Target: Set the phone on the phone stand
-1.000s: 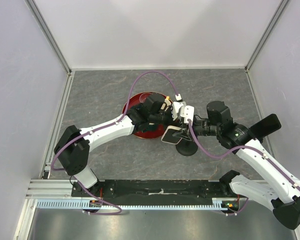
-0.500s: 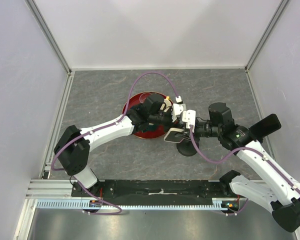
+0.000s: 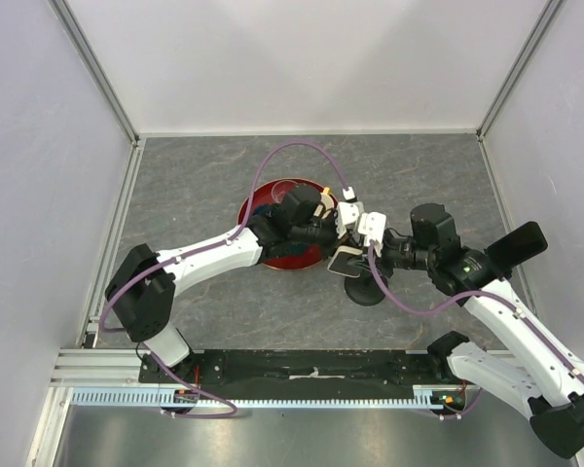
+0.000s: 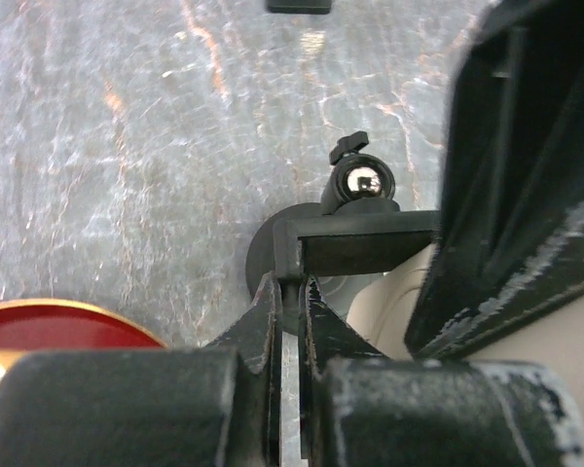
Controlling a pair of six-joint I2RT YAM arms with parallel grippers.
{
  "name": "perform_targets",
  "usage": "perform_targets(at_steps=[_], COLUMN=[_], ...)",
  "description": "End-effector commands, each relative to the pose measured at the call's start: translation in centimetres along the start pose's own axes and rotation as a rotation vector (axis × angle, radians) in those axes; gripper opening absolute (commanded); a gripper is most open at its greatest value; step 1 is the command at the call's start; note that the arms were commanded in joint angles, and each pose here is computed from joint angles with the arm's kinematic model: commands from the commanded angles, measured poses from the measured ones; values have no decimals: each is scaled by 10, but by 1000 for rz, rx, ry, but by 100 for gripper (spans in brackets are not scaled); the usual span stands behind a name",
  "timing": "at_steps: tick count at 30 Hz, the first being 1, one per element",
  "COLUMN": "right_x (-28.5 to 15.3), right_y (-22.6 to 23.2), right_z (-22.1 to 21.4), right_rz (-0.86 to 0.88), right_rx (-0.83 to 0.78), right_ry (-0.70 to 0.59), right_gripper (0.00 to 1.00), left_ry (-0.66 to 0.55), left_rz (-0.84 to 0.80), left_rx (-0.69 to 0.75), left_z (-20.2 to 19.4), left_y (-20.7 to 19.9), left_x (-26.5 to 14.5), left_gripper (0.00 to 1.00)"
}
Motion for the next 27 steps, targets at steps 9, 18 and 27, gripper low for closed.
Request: perform_targets(at_steps=[9, 18, 27], right_x=[-48, -82, -93], right_y=[-14, -6, -8], right_z=[11, 2, -11], right_rz=[-571, -979, -1189], right_rx=[459, 616, 574], right_ry=[256, 340, 493], right_gripper=[0, 0, 0], left_ry=[-259, -288, -246], left_rz=[764, 1036, 1044], left_rx=[-281, -356, -353], left_z=[8, 12, 15], left_y=[12, 22, 13], left_x=[-23, -28, -20], left_gripper=[2, 2, 2])
Point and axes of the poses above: each gripper's point midway between its finger pads, its own x axis out along the fingers, its own y axis along the line the jaws close on, z = x × y, the point moved 10 cm from there along -x, back along the fingers, and after that the axes turned 13 degrees about -x, right-handed, at the moved point
